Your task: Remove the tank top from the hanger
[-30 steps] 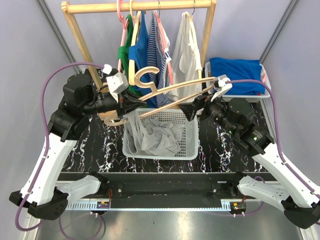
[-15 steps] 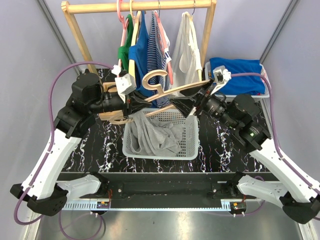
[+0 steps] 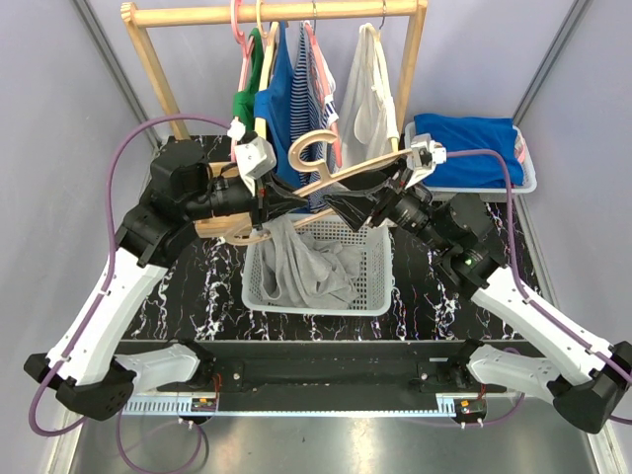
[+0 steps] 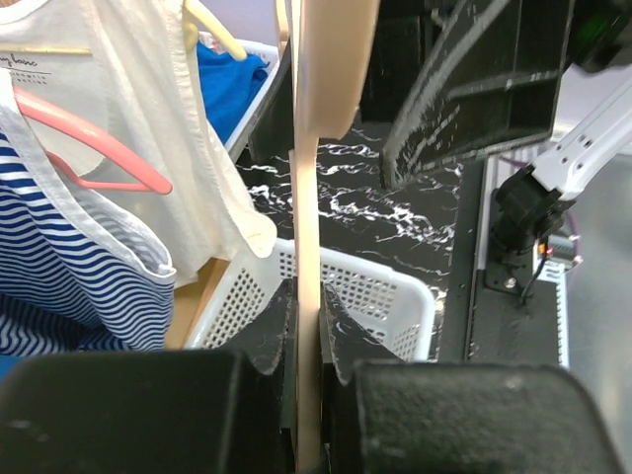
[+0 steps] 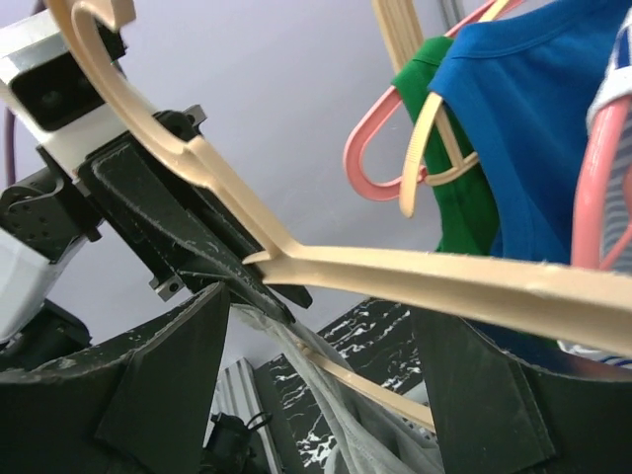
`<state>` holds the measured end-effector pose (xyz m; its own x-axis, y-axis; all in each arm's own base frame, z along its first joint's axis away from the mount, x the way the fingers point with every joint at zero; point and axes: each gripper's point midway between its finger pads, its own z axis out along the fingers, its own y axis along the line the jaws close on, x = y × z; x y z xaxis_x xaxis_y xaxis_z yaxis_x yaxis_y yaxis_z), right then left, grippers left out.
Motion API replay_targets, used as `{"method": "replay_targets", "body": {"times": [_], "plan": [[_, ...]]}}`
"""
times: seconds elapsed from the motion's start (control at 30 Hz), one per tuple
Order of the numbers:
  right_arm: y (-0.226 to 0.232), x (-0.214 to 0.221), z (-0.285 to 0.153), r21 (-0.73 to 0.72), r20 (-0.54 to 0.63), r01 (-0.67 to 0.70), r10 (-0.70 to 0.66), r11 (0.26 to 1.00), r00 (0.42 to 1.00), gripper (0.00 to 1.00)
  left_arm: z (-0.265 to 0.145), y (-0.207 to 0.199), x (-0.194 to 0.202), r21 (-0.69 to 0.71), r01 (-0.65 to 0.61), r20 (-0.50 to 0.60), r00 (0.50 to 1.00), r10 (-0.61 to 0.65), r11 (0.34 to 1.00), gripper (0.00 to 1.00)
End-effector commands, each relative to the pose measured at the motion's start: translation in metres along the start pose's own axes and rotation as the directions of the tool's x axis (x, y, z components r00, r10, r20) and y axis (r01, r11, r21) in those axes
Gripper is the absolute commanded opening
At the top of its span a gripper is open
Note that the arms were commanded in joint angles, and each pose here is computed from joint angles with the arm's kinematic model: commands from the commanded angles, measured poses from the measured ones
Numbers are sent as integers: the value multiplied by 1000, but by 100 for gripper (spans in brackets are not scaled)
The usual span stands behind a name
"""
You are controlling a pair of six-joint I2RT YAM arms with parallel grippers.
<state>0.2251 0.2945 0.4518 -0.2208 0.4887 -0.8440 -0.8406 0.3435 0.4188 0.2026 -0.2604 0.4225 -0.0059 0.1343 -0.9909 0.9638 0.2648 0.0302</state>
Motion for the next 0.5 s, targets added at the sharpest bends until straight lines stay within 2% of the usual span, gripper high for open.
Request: {"method": "replay_targets", "body": {"times": [0.0, 0.1, 0.13, 0.2, 0.23, 0.3, 0.47], "plan": [[24, -6, 4, -128, 31, -16, 20, 992, 999, 81, -10, -19, -56, 39, -57, 155, 987, 50, 998, 0], [38, -4, -3, -145, -65, -34, 25, 989, 998, 79, -13, 1, -55, -82, -100, 144, 983, 111, 992, 0], [45, -2, -9, -164, -110, -42, 24, 986, 994, 79, -16, 10, -51, -135, -138, 119, 981, 155, 981, 0], [69, -16, -26, -234, -119, 5, -33, 972, 992, 78, -15, 18, -29, -168, -144, 55, 986, 155, 975, 0], [67, -7, -35, -209, -185, -3, -36, 978, 982, 78, -17, 26, -24, -215, -155, 31, 986, 165, 964, 0], [70, -12, -51, -177, -231, 48, -89, 983, 969, 78, -16, 29, -10, -227, -143, -5, 989, 145, 963, 0], [74, -29, -57, -162, -213, 124, -157, 979, 964, 76, -10, 22, 13, -194, -88, -39, 996, 82, 977, 0]]}}
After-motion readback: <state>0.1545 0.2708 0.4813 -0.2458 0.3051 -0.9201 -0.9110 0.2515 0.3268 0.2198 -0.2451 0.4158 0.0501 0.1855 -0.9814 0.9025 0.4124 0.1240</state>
